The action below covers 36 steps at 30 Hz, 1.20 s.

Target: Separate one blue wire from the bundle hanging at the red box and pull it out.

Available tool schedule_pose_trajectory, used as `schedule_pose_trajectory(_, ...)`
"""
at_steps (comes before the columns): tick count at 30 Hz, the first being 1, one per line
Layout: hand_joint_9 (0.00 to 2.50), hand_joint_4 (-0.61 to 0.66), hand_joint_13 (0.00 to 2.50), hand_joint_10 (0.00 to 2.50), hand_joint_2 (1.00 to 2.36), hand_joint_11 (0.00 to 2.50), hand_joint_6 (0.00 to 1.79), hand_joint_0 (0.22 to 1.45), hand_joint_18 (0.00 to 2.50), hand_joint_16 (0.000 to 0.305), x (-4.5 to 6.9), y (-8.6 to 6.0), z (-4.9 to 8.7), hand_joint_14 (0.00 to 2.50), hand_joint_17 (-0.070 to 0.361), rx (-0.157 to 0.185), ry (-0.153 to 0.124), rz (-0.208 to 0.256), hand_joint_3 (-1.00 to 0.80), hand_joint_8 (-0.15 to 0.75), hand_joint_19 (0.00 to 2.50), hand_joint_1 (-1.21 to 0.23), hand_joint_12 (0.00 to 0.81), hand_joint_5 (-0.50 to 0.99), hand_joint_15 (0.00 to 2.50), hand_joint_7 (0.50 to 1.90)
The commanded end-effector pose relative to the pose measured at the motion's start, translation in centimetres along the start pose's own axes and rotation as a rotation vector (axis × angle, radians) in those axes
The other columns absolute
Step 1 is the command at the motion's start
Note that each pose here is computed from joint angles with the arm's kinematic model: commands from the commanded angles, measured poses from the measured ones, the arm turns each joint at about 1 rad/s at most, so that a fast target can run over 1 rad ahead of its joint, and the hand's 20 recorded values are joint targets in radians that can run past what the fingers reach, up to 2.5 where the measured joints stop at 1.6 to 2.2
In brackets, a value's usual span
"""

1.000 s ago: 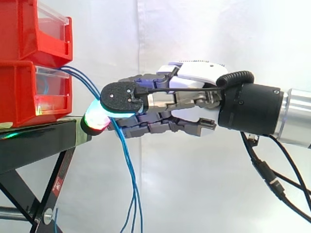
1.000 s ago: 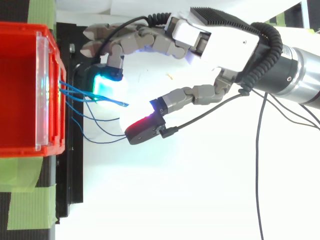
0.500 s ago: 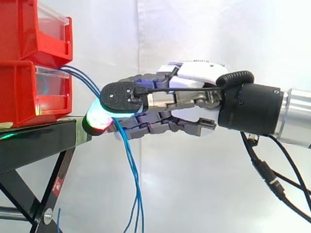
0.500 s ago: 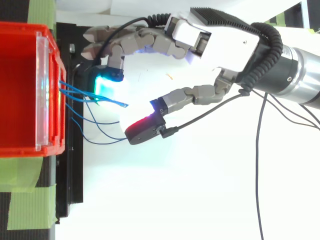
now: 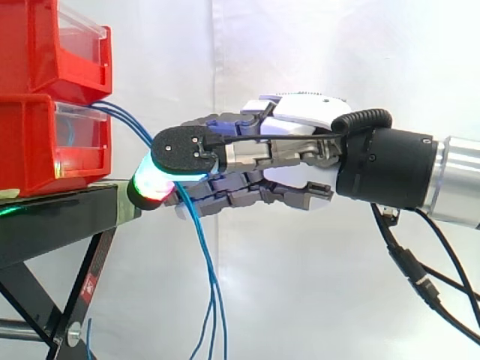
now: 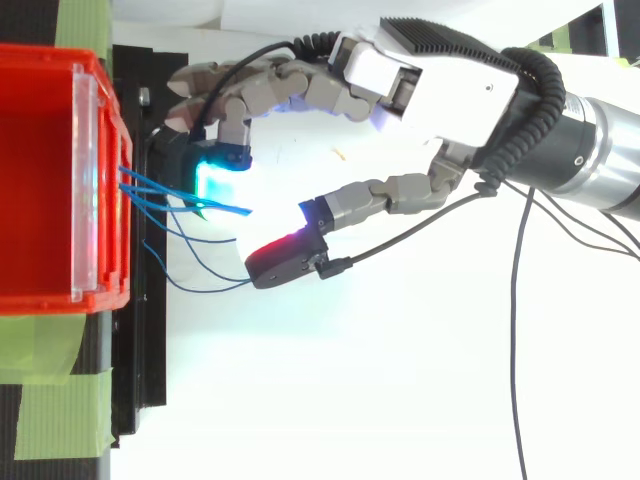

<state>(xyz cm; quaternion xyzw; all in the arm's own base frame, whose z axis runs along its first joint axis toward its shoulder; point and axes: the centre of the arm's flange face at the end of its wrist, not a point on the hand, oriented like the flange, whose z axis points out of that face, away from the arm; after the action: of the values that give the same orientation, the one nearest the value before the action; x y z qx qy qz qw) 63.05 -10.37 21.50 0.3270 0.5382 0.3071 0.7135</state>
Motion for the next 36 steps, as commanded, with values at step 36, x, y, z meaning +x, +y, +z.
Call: schedule_pose_trajectory(36,0.74,0.17,0.85,0.01,1.02,0.3,0.8,0.65,0.46,0.044,0.82,-0.35,-0.8,0.01,0.099,0.073,0.04,0.215,-0.24,0.35,0.24,-0.71,0.321,-0.18,0.32,1.01)
